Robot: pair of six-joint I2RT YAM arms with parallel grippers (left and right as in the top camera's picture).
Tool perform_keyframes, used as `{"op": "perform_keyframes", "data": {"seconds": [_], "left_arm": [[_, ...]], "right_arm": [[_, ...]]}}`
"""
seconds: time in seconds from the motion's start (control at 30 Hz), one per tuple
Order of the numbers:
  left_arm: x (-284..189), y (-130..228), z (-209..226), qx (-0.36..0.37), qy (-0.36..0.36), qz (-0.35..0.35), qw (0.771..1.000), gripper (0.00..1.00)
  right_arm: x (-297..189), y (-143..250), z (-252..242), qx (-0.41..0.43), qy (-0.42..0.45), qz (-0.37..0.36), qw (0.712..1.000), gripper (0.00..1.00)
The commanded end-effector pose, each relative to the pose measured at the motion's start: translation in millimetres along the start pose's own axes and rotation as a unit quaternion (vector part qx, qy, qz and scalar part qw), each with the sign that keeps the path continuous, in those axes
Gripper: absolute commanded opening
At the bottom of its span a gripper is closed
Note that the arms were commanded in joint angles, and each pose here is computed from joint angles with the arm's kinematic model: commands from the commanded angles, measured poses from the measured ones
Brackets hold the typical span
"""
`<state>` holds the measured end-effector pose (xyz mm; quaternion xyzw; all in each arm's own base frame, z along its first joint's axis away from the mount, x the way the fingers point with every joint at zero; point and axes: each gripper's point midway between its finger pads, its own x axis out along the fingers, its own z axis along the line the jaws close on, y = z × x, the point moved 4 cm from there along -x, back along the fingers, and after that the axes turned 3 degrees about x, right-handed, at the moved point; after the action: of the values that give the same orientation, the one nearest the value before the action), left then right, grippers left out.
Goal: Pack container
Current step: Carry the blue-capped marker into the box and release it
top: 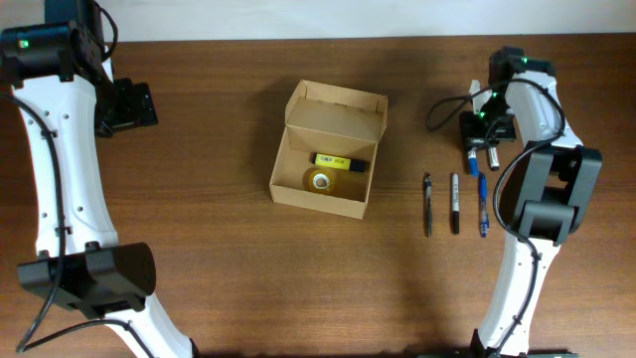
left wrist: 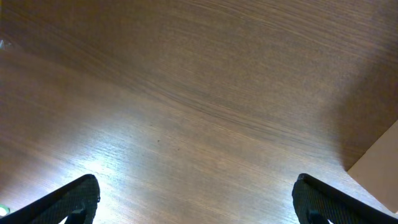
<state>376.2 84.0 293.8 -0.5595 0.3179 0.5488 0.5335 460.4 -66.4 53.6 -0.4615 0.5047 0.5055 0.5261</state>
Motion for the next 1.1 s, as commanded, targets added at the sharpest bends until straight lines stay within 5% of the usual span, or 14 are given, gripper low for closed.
{"op": "perform_keyframes", "data": {"seconds": [0.0, 0.23, 0.53, 0.77, 1.07], "left_arm": [[-2, 2, 3, 0.003, -0.004, -0.001, 1.0, 1.0], [-2, 2, 3, 0.003, -0.004, -0.001, 1.0, 1.0], [-2, 2, 3, 0.002, -0.004, -0.001, 1.0, 1.0], [-2, 2, 3, 0.002, -0.004, -0.001, 1.0, 1.0], [-2, 2, 3, 0.003, -0.004, -0.001, 1.0, 1.0]], "right_arm": [[-39, -22, 18, 0.014, -0.044, -0.049, 0.998, 0.04], [-157, -23, 62, -0.014, -0.061, -0.137, 0.989, 0.04], [-272, 27, 209, -0.191, -0.049, -0.299, 0.934, 0.04], [-236, 66, 296, -0.363, 0.0, -0.246, 0.899, 0.04], [-134, 78, 307, -0.499, 0.045, -0.083, 0.861, 0.04]]}}
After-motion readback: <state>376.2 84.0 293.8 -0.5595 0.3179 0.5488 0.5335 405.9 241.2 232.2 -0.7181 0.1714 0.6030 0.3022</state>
